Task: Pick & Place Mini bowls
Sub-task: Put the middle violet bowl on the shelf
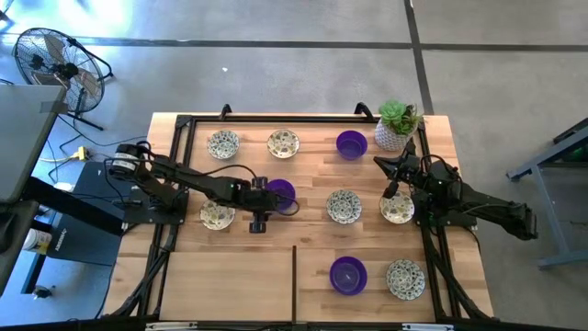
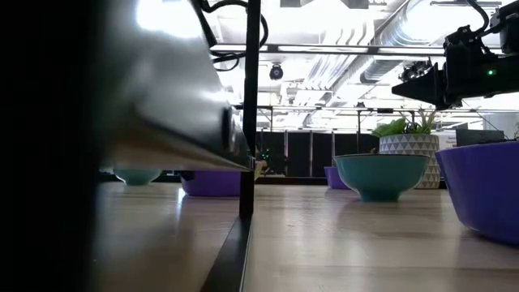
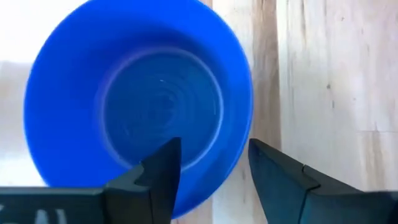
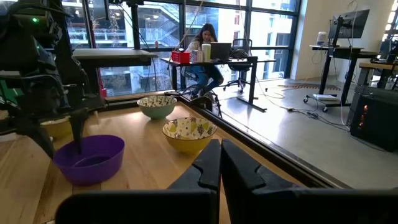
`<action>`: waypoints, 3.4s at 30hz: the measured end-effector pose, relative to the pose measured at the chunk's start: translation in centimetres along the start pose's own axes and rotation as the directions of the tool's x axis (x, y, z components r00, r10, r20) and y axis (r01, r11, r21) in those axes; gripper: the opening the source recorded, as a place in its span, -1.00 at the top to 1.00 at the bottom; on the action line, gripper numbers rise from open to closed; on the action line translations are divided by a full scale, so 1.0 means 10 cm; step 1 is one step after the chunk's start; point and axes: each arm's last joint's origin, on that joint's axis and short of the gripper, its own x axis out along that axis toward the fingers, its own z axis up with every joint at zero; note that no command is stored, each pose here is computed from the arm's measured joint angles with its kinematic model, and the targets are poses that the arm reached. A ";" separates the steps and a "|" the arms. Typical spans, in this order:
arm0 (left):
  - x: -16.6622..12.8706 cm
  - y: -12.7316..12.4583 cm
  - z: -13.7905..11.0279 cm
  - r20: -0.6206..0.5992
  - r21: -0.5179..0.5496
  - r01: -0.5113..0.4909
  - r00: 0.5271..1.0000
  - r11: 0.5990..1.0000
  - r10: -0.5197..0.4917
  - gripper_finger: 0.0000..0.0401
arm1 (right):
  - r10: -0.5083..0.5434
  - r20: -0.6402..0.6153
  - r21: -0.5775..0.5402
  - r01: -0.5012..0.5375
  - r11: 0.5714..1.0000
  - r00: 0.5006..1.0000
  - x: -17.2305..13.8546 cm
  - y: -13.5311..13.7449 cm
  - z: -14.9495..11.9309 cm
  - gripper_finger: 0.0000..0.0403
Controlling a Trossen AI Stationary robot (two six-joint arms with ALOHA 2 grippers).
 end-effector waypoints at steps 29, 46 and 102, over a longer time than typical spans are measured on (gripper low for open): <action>-0.61 0.07 0.60 -0.089 0.003 0.148 0.985 0.989 -0.147 0.98 | 0.000 0.000 0.000 0.000 1.000 1.000 0.00 0.00 0.00 1.00; -1.45 -0.62 0.29 -0.231 -0.371 0.146 0.942 0.917 -0.243 0.99 | 0.004 0.003 0.000 -0.004 1.000 1.000 0.00 0.00 0.00 1.00; -1.87 -2.43 -0.87 -0.391 -0.468 0.112 0.863 0.876 -0.320 0.88 | 0.008 0.001 0.000 -0.008 1.000 1.000 0.00 0.00 0.00 1.00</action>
